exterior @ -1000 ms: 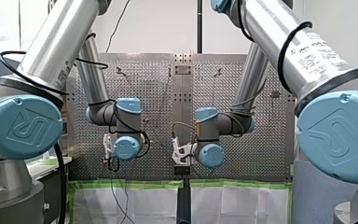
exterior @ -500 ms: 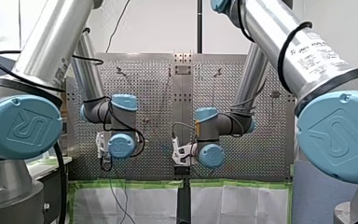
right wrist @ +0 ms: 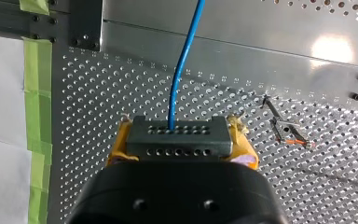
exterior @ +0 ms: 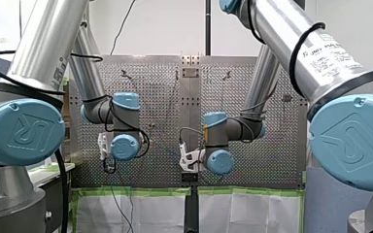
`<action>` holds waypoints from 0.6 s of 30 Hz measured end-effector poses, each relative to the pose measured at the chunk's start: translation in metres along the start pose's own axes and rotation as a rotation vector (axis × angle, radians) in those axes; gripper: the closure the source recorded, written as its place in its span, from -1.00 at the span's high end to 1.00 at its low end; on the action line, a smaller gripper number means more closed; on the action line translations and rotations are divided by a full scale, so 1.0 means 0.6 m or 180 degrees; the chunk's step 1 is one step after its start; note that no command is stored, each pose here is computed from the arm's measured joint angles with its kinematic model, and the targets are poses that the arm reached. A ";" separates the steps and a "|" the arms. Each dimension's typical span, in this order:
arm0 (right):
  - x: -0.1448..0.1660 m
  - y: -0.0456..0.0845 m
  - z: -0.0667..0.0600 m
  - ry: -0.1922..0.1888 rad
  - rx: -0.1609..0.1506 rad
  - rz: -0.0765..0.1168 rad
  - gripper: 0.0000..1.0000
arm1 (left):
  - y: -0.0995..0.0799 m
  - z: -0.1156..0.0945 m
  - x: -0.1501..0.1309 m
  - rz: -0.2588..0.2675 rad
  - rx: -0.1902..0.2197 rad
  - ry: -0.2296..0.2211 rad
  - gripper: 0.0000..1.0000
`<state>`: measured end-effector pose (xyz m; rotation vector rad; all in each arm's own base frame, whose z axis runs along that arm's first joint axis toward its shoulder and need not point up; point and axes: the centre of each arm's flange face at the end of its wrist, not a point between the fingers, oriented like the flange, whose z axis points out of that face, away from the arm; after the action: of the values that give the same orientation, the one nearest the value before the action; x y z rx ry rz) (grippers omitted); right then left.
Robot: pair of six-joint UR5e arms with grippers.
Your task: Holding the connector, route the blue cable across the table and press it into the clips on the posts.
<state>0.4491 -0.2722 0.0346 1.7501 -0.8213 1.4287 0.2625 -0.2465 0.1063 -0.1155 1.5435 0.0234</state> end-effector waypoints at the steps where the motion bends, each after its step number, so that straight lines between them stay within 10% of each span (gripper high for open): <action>1: 0.000 0.000 0.000 0.0000 0.0000 0.0000 -0.99 | 0.000 0.000 0.000 0.0001 -0.0002 -0.0001 -1.00; 6: 0.028 -0.006 0.011 0.0073 0.0040 0.0023 -0.99 | -0.002 0.006 -0.014 0.0031 -0.0016 -0.0023 -1.00; 18: 0.166 -0.019 0.057 0.0392 0.0285 0.0387 -0.99 | 0.001 0.043 -0.082 -0.0016 -0.0278 -0.0186 -1.00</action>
<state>0.4945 -0.2983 0.1268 1.6828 -0.8206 1.6594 0.2869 -0.2409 0.1559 -0.1863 1.4841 0.0895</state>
